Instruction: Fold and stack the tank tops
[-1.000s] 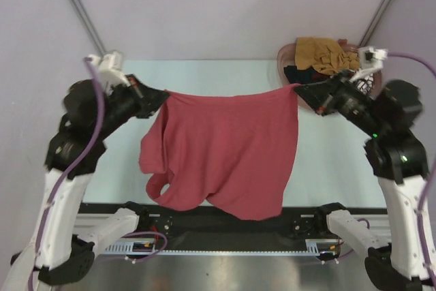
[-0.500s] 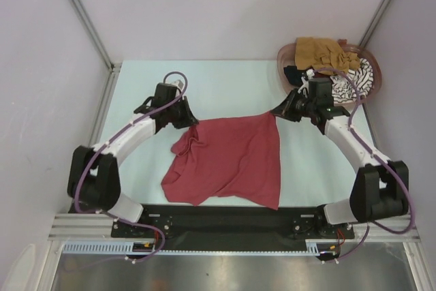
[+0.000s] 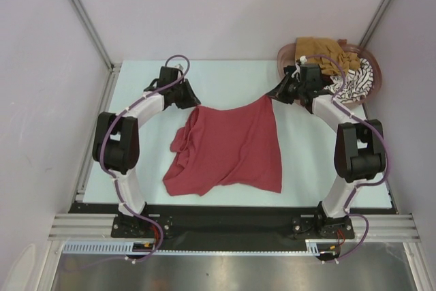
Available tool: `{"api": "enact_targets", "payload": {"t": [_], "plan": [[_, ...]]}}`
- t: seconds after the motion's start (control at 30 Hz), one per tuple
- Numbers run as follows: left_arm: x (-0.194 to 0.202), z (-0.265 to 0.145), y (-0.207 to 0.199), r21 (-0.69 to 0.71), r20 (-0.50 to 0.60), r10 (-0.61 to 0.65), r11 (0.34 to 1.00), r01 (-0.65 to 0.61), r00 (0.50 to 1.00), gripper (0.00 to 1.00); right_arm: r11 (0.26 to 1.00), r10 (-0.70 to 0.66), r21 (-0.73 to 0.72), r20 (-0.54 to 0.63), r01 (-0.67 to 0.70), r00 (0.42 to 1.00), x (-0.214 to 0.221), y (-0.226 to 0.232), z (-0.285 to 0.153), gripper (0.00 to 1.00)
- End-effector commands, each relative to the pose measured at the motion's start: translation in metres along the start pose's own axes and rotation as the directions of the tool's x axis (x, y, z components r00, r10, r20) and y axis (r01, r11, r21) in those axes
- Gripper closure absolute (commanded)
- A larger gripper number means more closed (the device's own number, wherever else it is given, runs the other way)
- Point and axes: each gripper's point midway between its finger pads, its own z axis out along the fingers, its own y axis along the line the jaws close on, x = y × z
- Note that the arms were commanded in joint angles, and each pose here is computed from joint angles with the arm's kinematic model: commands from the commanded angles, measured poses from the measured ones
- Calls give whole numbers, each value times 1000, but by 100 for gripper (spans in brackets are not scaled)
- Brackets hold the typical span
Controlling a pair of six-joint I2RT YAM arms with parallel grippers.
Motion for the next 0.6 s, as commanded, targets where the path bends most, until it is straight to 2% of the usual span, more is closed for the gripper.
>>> {"api": "enact_targets", "payload": {"t": [0.0,0.03,0.07,0.17,0.43,0.57], "plan": [[-14,4,-3,32,12,16,999,-16,1000,73,1000,-16,-19,73,17,997,-28,0,11,100],[-14,4,-3,37,15,23,999,-24,1000,69,1000,-9,-18,68,10,998,-27,-4,14,100],[-14,4,-3,39,22,23,999,-24,999,60,1000,-2,-13,58,3,998,-24,-9,19,100],[-12,3,0,35,28,29,999,-30,999,49,999,6,-36,60,-4,998,-26,-12,25,100],[-4,6,3,13,0,60,998,-60,998,51,999,9,-43,57,-6,998,-27,-15,26,100],[10,16,3,10,-67,82,997,-81,994,56,999,10,-44,57,-8,998,-28,-16,25,100]]}}
